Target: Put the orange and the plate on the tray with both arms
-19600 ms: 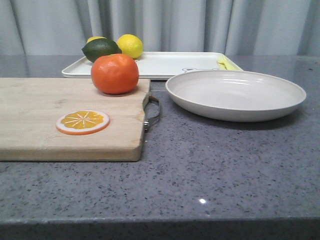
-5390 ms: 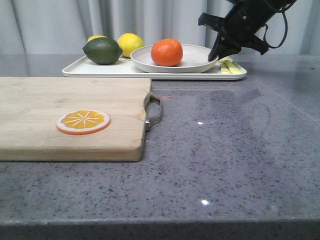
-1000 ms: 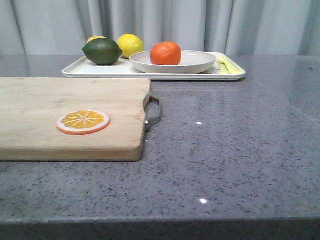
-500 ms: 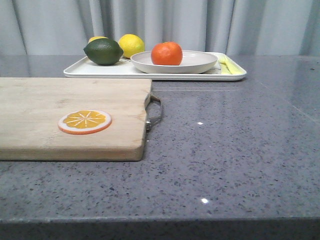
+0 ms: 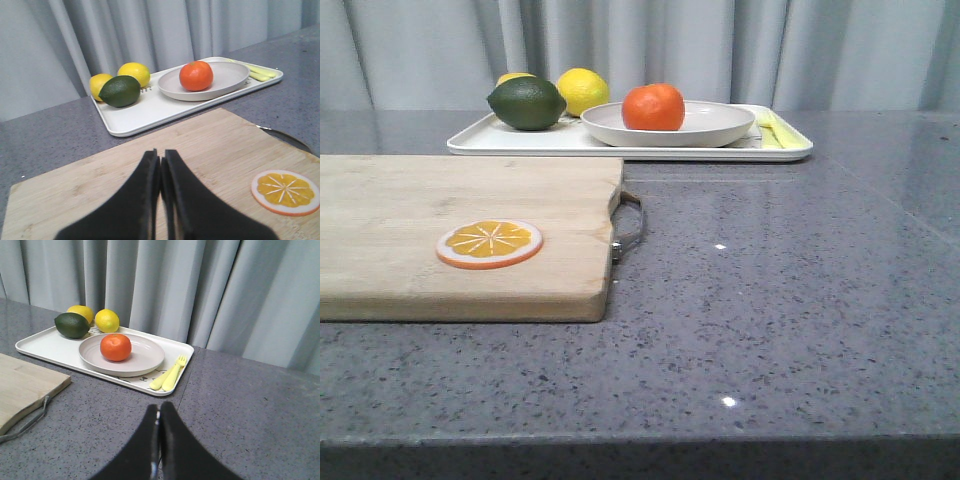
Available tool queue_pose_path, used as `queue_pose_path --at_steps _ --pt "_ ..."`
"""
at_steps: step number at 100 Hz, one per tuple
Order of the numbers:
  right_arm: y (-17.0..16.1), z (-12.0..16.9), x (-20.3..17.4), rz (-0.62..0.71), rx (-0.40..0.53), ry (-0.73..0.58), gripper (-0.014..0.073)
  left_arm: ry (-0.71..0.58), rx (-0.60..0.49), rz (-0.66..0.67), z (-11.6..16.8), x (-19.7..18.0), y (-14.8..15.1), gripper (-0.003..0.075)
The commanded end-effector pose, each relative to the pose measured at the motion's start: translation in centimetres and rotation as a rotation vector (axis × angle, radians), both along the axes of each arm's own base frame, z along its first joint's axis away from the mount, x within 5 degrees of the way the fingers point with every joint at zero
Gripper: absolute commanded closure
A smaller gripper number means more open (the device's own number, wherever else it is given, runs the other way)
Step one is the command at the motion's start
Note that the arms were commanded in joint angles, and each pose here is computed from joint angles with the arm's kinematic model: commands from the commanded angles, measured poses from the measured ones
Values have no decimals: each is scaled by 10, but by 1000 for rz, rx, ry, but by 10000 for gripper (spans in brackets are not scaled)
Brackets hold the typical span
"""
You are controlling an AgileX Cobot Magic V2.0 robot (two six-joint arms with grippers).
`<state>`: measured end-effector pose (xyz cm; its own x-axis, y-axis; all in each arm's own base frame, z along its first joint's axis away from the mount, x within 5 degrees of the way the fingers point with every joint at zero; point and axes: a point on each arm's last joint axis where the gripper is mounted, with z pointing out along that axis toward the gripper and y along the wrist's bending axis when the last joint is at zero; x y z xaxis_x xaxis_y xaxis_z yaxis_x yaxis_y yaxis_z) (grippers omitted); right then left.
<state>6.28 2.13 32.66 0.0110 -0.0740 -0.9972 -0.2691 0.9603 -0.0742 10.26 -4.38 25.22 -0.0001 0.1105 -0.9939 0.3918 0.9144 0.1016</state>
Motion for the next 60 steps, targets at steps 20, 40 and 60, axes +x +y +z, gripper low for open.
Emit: queue_pose_path --at_steps 20,40,60 --pt "-3 12 0 -33 20 -72 664 -102 -14 124 18 -17 20 740" --pt "-3 12 0 -33 20 -72 664 -99 35 236 6 -31 32 740" --pt "-3 12 0 -33 20 -72 664 -140 10 328 -14 -44 40 740"
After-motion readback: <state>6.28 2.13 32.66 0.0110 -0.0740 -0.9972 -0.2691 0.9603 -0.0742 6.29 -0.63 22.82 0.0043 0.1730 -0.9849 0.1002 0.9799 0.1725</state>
